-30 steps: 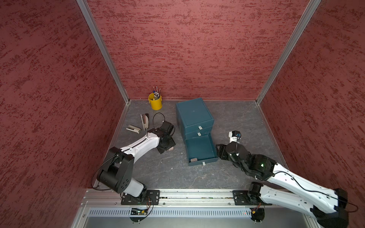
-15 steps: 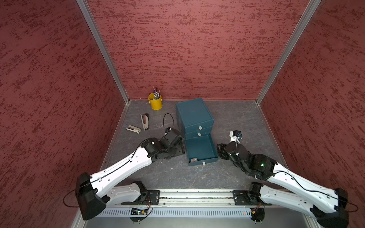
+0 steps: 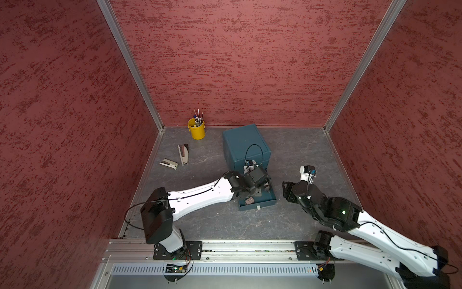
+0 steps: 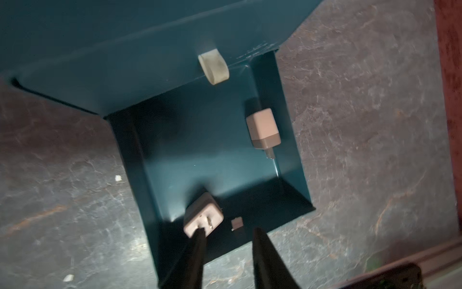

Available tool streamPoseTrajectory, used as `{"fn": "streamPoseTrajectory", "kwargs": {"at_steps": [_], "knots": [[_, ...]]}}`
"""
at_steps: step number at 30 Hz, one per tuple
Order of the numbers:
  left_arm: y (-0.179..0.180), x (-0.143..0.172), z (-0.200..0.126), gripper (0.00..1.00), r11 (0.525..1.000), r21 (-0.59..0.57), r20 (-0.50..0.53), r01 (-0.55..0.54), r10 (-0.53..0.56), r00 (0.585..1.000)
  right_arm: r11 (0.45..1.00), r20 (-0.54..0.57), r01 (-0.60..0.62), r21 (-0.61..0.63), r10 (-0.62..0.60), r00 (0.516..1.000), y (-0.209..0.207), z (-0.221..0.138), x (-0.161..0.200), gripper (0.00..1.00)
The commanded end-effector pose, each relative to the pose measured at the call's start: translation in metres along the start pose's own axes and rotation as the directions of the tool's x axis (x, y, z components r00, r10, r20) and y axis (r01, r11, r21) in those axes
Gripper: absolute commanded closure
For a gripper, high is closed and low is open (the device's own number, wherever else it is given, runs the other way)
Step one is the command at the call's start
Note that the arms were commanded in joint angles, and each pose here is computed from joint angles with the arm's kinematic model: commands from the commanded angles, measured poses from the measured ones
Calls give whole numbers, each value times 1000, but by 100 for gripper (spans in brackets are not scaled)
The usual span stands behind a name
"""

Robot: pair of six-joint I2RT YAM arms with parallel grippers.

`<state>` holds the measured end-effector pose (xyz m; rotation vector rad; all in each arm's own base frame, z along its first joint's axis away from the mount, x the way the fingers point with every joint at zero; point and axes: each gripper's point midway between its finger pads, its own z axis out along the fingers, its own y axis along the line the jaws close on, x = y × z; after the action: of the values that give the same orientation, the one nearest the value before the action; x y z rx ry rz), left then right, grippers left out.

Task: Place the plugs into the drawer by color
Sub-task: Place the plug in the drawer, then close the drawer in the storage box.

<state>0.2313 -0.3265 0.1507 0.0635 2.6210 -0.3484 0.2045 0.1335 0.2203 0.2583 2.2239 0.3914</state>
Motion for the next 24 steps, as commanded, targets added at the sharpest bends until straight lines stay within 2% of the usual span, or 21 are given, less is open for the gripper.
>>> {"fn": "streamPoseTrajectory", "kwargs": {"at_steps": [1,5,7,9,12,15,17,20,24], "knots": [[-12,-31,-32,46,999,16,139,-29,27,990,999,10,-15,33,15,1000,-12,-4,-2,36],[-5,-75,-97,28,996,-16,305,-91,92,948,1000,-53,-4,11,5,999,-8,9,19,36],[10,-99,-121,24,997,-23,341,-80,83,936,1000,-87,-1,-15,0,996,-2,16,29,37],[31,-123,-133,21,999,-2,338,-32,31,941,998,-105,-14,-57,8,994,6,20,36,37],[67,-150,-134,21,998,17,316,55,-57,947,992,-122,-41,-123,26,992,16,23,43,37],[92,-170,-133,19,995,13,326,99,-98,940,986,-151,-58,-157,34,988,20,26,52,37],[99,-180,-127,17,994,34,322,108,-114,940,984,-171,-59,-171,30,985,22,28,59,37],[107,-192,-108,17,985,99,256,144,-165,952,981,-196,-45,-187,7,981,23,30,67,37],[124,-210,-91,18,977,118,229,178,-201,952,981,-219,-24,-194,-20,975,22,31,74,36]]}}
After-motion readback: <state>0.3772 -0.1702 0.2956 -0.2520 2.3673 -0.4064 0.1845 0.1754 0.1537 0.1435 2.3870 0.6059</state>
